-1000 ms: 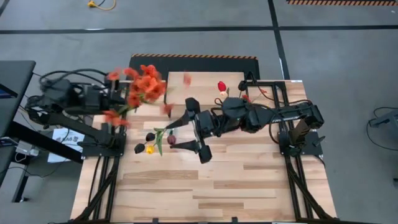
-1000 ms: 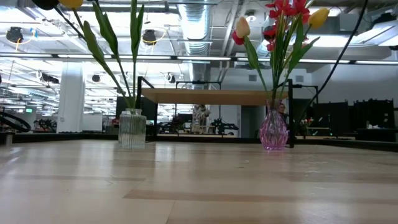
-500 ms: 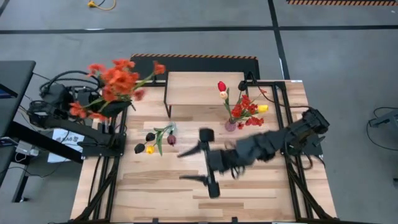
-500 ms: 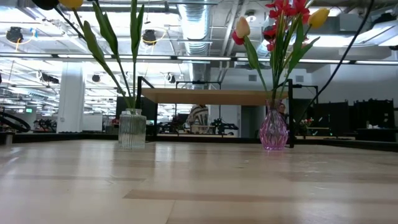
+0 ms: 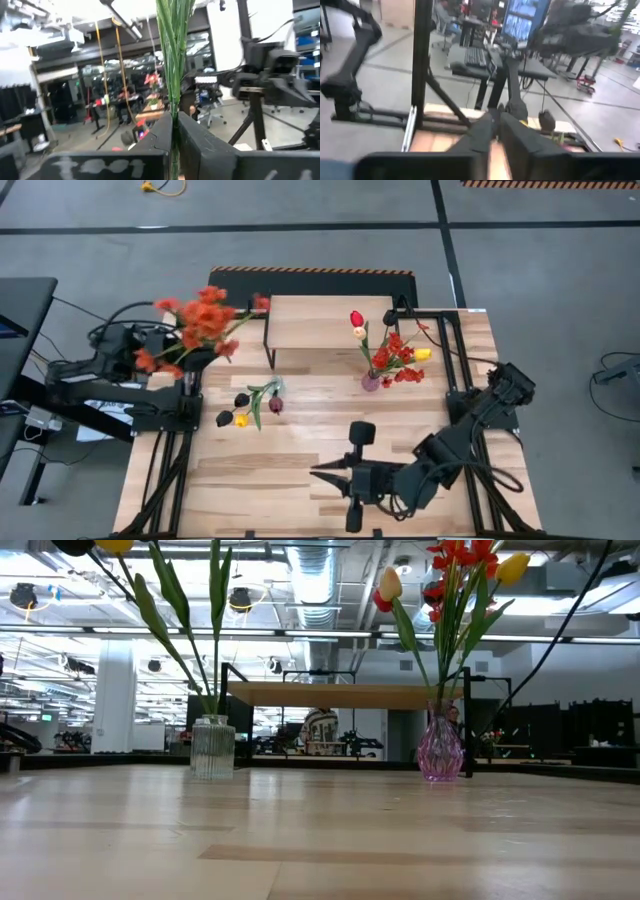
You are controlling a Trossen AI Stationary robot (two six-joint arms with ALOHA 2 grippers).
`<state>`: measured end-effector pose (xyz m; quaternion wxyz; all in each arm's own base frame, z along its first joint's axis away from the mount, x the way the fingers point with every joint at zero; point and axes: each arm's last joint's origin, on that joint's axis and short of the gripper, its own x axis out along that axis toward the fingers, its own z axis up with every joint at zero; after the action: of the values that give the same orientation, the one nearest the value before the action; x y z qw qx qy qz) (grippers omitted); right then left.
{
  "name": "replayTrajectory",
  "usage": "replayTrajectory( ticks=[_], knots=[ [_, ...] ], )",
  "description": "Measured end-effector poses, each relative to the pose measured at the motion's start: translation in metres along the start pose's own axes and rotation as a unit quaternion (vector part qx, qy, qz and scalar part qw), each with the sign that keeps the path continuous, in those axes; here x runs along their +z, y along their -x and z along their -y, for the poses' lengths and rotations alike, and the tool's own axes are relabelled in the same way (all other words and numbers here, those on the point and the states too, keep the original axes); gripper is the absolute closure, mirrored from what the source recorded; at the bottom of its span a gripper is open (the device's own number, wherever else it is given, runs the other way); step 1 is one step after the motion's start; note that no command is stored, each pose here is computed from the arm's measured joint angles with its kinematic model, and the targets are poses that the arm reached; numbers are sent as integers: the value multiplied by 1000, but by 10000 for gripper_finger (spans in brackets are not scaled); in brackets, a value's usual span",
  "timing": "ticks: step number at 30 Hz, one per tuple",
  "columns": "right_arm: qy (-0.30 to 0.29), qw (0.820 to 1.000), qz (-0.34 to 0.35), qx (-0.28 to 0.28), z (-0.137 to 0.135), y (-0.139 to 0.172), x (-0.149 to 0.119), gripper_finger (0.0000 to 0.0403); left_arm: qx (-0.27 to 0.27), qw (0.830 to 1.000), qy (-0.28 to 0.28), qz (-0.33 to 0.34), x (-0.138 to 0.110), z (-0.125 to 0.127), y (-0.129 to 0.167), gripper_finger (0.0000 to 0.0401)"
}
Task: Pick and place flowers into a vace then onto a shelf
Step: Put the red flower into the transparent vase
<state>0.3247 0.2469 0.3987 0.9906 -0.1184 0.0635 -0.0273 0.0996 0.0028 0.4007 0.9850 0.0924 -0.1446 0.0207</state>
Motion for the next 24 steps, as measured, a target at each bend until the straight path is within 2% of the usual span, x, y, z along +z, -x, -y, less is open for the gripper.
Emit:
replayTrajectory(
  ticks=[2, 6, 10, 14, 18, 24],
  knots=[
    [1, 1000, -6, 7, -6, 3, -4, 391, 4, 1000, 2, -12, -7, -3, -2, 401],
    [-7, 1000, -24, 19, -14, 12, -7, 384, 18, 999, 12, -24, -16, -11, -2, 401],
    [-4, 999, -47, 15, -21, 23, -12, 400, -21, 999, 28, -17, -24, -17, -1, 401],
    [-2, 997, -72, 22, -29, 35, -17, 397, -18, 998, 43, -43, -39, -23, -1, 401],
    [-14, 993, -111, 32, -50, 46, -37, 402, -32, 997, 50, -59, -46, -26, 1, 401],
    [-52, 989, -125, 53, -80, 59, -92, 402, -44, 997, 41, -58, -46, -31, 4, 401]
  ],
)
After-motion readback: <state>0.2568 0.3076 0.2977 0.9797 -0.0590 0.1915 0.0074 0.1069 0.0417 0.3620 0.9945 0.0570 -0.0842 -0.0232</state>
